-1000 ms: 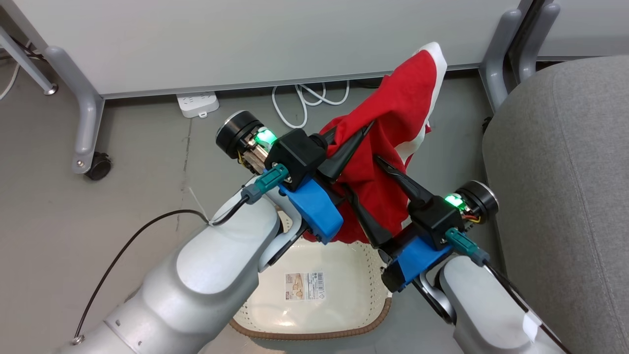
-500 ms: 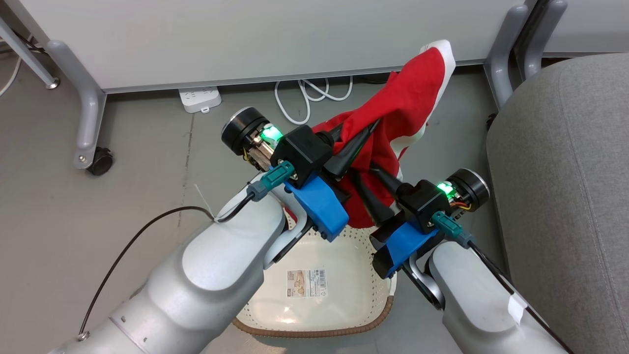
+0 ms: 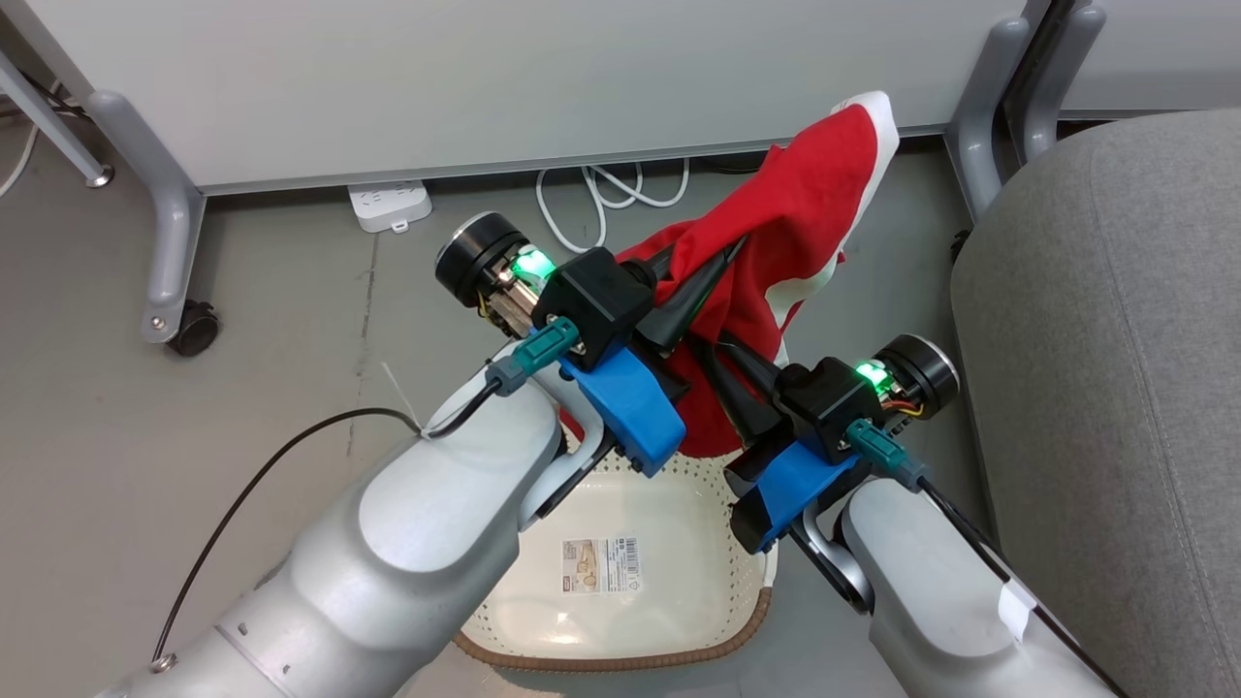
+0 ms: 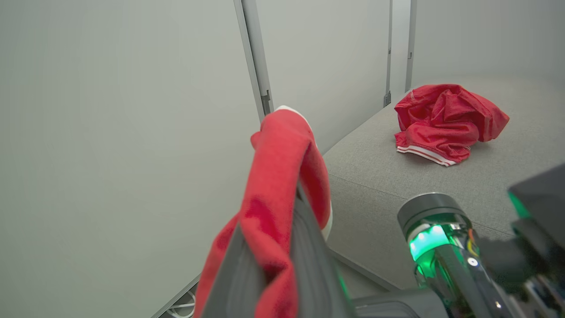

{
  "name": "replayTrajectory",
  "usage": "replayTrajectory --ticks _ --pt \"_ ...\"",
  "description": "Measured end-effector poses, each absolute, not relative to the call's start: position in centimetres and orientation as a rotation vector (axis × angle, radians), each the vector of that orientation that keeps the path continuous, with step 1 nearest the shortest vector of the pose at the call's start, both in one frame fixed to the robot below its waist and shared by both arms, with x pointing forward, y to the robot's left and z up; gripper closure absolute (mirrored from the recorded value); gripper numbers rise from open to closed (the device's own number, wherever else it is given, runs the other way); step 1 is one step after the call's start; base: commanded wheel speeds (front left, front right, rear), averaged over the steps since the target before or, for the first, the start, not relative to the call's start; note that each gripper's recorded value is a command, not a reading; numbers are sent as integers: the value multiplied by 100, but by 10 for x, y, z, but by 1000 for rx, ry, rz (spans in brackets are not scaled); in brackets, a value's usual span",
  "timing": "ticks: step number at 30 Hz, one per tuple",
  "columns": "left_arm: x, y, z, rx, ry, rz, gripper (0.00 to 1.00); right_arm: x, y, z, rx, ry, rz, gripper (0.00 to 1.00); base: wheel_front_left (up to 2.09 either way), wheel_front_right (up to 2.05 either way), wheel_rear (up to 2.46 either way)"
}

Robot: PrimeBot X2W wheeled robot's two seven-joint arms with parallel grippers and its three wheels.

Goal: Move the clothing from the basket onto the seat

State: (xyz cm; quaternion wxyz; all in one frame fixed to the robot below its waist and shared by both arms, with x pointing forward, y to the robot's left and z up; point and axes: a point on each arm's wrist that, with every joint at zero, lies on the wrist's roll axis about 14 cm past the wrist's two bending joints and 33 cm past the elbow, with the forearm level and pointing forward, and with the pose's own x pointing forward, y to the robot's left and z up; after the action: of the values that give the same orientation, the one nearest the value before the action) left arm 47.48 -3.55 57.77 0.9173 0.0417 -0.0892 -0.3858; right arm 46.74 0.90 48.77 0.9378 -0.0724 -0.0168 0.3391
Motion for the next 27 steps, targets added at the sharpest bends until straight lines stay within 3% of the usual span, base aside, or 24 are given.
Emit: replayTrajectory --ticks 12,13,14,27 --pt "474 -36 579 87 -186 -796 100 465 10 490 -145 -37 697 100 0 0 0" --pt "474 -36 579 87 -185 -796 11 465 10 489 -145 -36 697 100 0 0 0" --pt "474 -36 579 87 -185 -796 0 465 9 489 -143 -35 696 100 0 0 0" --pt "476 -37 581 96 -200 -793 0 464 7 487 -133 -27 692 100 0 0 0"
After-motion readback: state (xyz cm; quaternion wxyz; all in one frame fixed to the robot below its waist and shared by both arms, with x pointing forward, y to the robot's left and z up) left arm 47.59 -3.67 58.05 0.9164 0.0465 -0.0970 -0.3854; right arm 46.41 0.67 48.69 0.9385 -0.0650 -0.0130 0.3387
